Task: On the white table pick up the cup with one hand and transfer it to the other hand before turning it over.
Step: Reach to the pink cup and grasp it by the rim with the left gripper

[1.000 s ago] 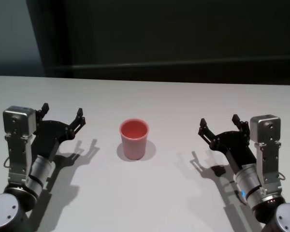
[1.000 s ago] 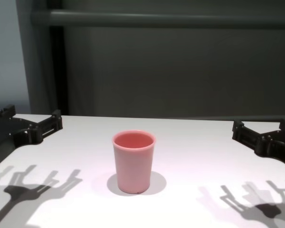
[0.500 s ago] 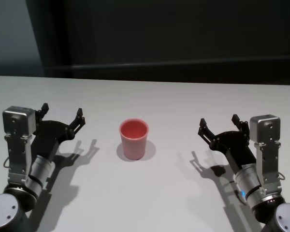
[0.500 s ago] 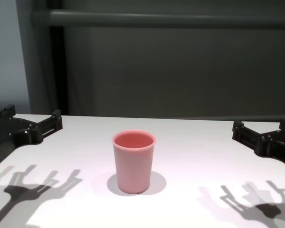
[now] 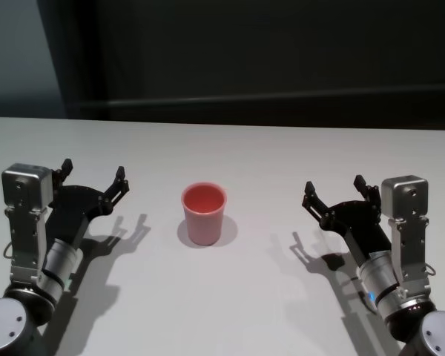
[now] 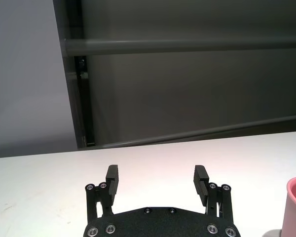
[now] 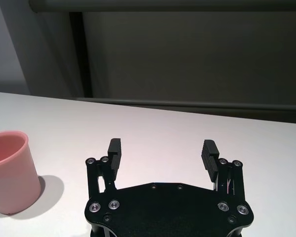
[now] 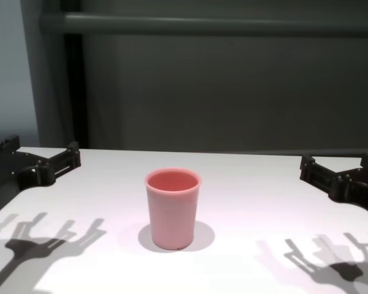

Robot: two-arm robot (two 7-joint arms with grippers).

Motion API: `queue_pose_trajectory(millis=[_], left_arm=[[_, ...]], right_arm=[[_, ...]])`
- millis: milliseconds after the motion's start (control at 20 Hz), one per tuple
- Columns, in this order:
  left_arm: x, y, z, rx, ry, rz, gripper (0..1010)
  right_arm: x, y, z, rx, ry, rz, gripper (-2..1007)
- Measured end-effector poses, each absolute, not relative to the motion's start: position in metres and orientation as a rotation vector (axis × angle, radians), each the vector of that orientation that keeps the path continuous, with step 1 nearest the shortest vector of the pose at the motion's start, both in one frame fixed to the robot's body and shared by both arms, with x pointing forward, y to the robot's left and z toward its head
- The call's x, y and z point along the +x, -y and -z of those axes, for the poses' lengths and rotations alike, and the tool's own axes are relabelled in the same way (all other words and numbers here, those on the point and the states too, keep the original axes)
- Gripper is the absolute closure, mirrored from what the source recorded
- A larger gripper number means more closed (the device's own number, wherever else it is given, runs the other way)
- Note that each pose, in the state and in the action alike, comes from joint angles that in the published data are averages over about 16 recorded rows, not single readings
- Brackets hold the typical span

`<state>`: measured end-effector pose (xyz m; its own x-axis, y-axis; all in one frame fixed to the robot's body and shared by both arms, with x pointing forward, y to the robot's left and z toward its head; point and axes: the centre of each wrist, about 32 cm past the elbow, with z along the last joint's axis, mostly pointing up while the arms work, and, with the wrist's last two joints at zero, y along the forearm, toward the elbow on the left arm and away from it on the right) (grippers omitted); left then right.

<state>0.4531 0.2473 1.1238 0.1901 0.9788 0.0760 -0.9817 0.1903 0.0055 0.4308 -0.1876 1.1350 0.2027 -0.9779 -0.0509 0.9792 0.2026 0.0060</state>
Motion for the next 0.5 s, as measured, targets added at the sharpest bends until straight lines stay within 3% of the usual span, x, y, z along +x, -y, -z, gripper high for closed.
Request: queue_pose_trajectory(millis=[500], left_arm=[[0.4531, -0.2473, -1.1238, 0.057, 0.060, -1.378, 7]], right_arm=[[0.4308, 0.1876, -1.1350, 0.040, -0.039, 1.366, 3]])
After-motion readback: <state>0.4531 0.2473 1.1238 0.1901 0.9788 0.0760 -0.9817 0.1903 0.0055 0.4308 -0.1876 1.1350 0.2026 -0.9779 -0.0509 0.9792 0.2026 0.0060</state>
